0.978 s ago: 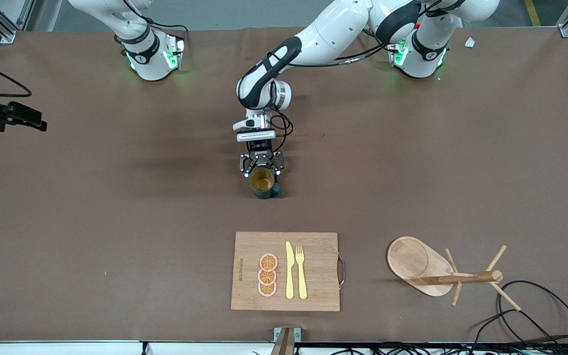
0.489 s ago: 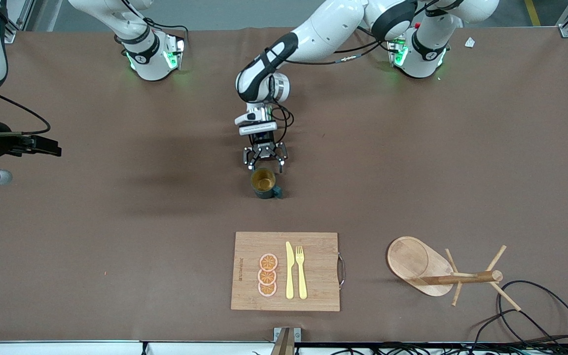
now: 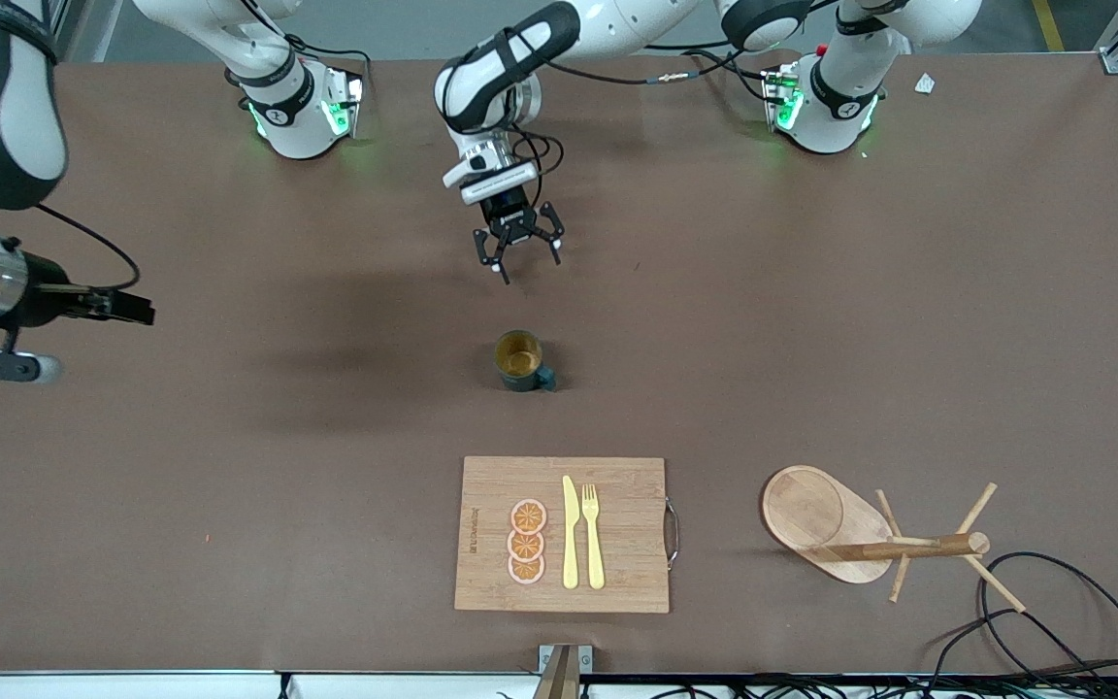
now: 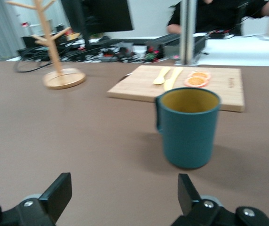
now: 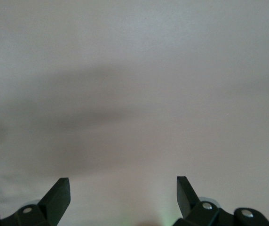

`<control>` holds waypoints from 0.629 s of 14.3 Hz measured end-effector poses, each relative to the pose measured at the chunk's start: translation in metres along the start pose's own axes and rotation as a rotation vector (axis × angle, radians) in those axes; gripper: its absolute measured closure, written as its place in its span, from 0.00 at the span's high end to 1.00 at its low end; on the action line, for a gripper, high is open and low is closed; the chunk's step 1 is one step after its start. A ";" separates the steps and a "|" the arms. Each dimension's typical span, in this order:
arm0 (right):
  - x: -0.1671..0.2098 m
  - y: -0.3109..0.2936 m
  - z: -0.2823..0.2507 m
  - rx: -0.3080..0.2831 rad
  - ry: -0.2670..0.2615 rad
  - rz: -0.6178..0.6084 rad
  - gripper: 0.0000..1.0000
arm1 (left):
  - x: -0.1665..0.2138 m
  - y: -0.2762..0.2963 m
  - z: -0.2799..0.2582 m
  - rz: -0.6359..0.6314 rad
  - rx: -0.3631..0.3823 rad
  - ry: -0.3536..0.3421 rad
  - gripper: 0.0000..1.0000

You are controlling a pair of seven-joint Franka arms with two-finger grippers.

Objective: Transfer cup from left to right arm and place
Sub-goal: 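Raise the left gripper away while the right gripper reaches the mug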

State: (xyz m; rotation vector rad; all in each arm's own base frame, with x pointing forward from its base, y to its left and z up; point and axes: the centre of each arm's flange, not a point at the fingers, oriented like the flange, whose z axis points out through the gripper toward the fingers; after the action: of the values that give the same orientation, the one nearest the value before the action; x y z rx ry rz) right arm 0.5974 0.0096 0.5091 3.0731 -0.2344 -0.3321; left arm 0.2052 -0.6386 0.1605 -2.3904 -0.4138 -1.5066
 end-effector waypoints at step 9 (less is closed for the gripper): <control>-0.005 -0.122 0.036 0.040 -0.018 0.304 1.00 | 0.183 -0.058 -0.058 -0.037 0.140 -0.228 0.99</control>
State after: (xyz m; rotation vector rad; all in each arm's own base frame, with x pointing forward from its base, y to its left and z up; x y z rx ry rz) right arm 0.6023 0.1297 0.4676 3.0085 -0.7059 -0.3421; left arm 0.2102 -0.5913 0.3555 -2.4620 -0.5953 -1.1793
